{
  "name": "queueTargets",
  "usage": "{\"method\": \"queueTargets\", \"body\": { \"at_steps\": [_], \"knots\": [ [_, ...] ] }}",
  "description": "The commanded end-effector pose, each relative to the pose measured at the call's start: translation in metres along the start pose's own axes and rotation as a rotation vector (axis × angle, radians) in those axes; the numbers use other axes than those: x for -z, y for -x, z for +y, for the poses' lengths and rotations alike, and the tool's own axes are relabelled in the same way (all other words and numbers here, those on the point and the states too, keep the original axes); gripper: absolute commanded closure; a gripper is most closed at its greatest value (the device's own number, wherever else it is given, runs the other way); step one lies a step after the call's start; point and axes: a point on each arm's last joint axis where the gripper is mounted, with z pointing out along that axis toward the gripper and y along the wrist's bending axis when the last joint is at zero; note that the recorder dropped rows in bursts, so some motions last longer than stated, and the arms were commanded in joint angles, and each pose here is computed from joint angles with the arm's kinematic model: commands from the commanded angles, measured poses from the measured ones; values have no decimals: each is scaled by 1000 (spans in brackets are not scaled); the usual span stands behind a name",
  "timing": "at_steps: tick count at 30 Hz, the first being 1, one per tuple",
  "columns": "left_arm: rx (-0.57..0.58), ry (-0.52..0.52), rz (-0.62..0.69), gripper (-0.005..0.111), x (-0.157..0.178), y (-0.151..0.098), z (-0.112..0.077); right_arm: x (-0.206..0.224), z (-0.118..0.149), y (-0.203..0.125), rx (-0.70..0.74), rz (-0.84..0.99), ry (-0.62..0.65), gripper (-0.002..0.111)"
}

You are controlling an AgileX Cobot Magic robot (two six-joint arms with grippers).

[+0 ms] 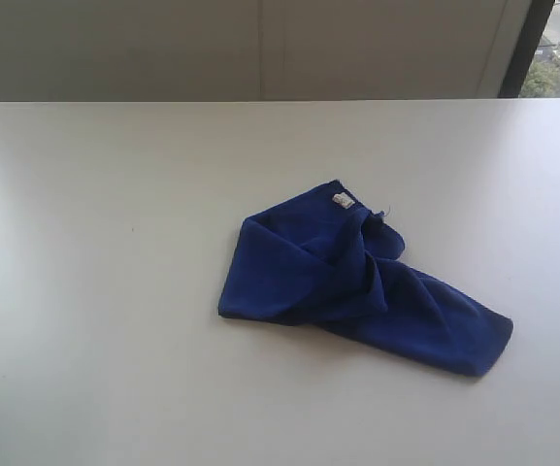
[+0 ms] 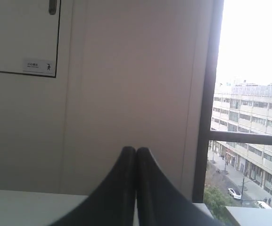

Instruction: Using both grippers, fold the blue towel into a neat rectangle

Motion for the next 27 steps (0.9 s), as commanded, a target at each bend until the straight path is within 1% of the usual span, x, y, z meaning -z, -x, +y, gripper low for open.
{"method": "queueTargets", "body": {
  "at_steps": [1, 4, 7, 8, 9, 10, 11, 12, 19, 23, 27],
  "knots": [
    [4, 1, -1, 107, 0, -1, 0, -17, -2, 31, 4, 108, 4, 108],
    [4, 1, -1, 107, 0, -1, 0, -37, -3, 43, 4, 209, 11, 108],
    [4, 1, -1, 107, 0, -1, 0, -71, -3, 44, -10, 341, 20, 108],
    [4, 1, -1, 107, 0, -1, 0, -82, -3, 40, -38, 385, 21, 108],
    [4, 1, -1, 107, 0, -1, 0, -90, -2, 35, -97, 413, 16, 108],
    [4, 1, -1, 107, 0, -1, 0, -100, -1, 29, -196, 455, 5, 108],
    [4, 1, -1, 107, 0, -1, 0, -109, 0, 25, -253, 492, -2, 108],
    [4, 1, -1, 107, 0, -1, 0, -120, 2, 20, -265, 549, 2, 108],
    [4, 1, -1, 107, 0, -1, 0, -169, 8, 5, -272, 827, 42, 108],
    [4, 1, -1, 107, 0, -1, 0, -193, 10, -1, -273, 890, 54, 108],
    [4, 1, -1, 107, 0, -1, 0, -217, 20, -7, -249, 919, 100, 108]
  ]
}}
